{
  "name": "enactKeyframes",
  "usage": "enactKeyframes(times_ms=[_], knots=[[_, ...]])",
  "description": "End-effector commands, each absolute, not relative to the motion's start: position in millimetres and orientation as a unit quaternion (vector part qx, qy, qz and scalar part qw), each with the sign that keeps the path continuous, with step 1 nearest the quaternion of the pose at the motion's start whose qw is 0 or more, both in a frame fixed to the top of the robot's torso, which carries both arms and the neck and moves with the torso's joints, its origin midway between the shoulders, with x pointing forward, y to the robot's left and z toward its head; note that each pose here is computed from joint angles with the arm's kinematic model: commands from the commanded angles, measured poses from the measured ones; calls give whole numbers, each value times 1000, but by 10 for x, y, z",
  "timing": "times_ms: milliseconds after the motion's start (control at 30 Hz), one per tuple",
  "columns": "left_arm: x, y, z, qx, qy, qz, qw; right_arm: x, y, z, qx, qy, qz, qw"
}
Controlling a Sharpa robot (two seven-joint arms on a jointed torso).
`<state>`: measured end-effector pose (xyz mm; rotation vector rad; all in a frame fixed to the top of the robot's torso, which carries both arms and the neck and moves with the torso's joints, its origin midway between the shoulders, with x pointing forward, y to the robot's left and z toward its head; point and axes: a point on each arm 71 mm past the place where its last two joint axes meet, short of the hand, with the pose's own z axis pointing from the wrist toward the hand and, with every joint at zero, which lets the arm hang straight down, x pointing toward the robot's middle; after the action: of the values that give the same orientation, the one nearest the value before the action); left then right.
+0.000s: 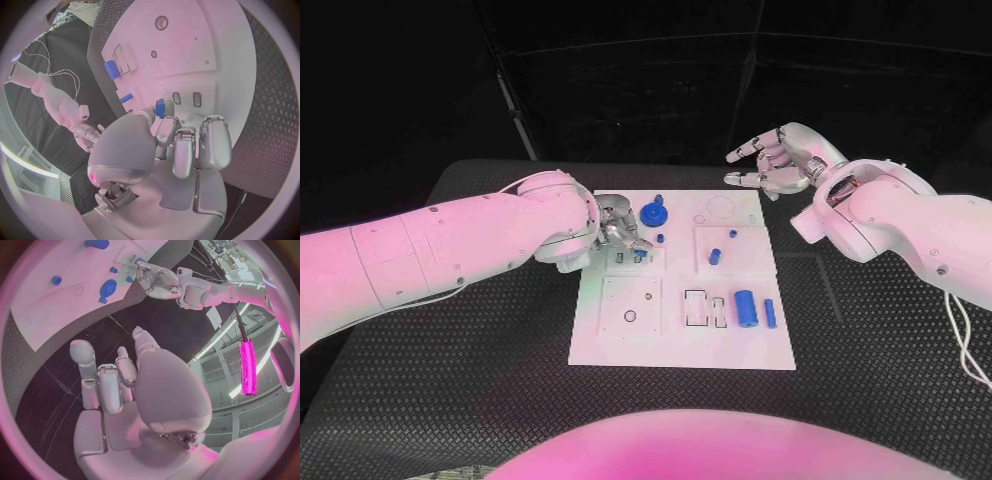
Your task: Assemble the parts on the task board
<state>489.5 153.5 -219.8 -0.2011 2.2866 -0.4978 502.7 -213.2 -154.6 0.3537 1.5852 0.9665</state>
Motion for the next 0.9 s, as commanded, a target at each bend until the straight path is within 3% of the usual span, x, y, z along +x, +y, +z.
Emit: enactKeyframes(times_ms=[33, 900], knots=[[4905, 1552, -2174, -85, 879, -194, 427, 5030, -2118, -1537, 144, 681, 417, 584], [4926, 1499, -2345, -62, 887, -170, 424, 5042, -2083, -1548, 138, 684, 417, 583]])
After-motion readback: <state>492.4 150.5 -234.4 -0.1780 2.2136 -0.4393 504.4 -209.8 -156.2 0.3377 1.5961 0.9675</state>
